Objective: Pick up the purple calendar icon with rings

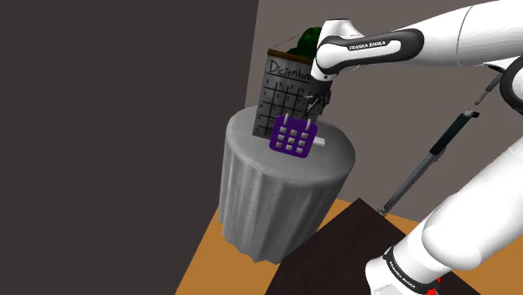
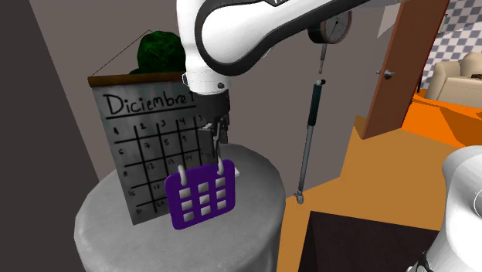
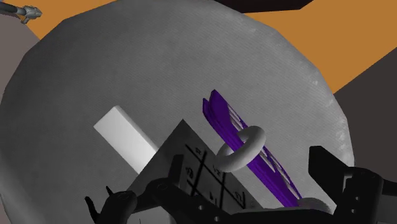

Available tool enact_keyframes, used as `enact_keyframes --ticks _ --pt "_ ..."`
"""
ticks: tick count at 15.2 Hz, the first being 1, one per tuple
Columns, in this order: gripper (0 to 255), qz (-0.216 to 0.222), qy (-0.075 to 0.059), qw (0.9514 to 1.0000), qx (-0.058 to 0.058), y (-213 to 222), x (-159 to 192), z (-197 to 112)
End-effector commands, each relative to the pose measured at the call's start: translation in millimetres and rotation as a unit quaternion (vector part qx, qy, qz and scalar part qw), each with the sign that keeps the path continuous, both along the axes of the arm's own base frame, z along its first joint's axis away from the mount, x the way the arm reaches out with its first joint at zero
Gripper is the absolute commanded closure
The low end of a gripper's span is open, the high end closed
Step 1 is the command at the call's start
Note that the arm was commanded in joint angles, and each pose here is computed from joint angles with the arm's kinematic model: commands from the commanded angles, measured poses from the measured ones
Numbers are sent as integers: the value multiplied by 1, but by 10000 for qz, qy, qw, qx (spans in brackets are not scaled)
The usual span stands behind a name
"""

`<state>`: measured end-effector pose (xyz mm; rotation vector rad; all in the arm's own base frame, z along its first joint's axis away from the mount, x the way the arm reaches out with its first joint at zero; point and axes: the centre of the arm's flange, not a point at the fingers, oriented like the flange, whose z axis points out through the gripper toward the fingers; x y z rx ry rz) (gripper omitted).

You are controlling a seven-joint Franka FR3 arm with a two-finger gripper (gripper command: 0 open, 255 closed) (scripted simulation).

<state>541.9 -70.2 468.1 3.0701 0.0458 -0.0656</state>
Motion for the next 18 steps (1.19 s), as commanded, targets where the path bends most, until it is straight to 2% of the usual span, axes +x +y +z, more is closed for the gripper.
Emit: enact_keyframes --ticks 1,9,10,18 --pt "0 4 9 10000 -45 -4 10 -13" --pt "0 4 9 10000 -45 -4 10 -48" --pt "255 4 10 10000 -45 -5 11 -48" --pt "255 4 10 10000 -45 -5 10 -48"
